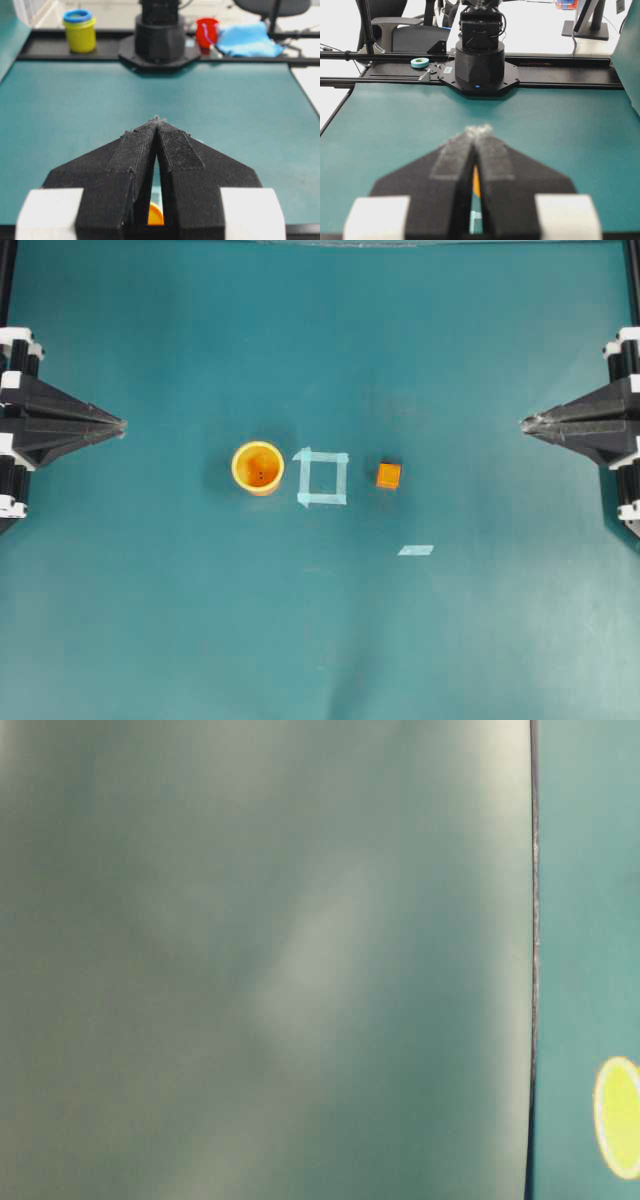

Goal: Move the block to the left with right arm.
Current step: 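Open the right gripper and start moving it left toward the orange cube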

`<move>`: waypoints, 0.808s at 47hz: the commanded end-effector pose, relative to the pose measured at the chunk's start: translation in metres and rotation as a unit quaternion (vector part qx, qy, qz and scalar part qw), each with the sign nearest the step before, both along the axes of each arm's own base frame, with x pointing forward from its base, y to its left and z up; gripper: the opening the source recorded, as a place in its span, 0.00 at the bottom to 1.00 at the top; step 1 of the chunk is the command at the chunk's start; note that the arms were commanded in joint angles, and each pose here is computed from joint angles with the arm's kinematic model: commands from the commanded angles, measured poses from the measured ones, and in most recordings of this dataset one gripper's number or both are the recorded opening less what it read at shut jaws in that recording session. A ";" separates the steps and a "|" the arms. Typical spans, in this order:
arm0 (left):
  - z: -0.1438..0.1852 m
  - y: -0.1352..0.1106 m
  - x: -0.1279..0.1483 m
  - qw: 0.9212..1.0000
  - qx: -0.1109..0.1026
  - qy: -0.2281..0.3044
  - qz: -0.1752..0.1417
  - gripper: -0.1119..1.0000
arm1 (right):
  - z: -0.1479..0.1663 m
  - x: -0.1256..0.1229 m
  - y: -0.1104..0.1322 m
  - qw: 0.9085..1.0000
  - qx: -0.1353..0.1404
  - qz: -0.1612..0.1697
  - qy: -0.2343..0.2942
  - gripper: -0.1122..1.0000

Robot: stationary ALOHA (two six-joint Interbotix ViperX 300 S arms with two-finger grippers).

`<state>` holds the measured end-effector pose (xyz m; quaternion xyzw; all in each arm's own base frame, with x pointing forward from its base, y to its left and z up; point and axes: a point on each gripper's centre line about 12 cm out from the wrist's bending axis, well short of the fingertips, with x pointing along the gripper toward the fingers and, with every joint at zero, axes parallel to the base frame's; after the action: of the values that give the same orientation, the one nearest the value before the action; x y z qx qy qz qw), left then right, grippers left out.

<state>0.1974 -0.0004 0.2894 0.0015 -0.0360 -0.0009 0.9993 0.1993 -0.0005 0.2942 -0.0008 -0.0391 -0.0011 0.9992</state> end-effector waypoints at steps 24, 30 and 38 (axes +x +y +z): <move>0.010 0.000 0.004 1.000 -0.005 0.025 -0.002 0.10 | -0.021 0.037 -0.004 0.994 0.020 -0.009 0.111 0.10; 0.010 0.000 0.004 1.000 -0.005 0.026 -0.001 0.10 | -0.030 0.046 -0.004 0.991 0.026 -0.010 0.132 0.10; 0.008 0.000 0.004 0.999 -0.005 0.038 -0.001 0.10 | -0.041 0.058 -0.005 0.985 0.031 -0.012 0.167 0.13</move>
<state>0.1994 -0.0007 0.2859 -0.0054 0.0131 -0.0020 0.9999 0.2499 -0.0045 0.2475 0.0271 0.1290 -0.0123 0.9912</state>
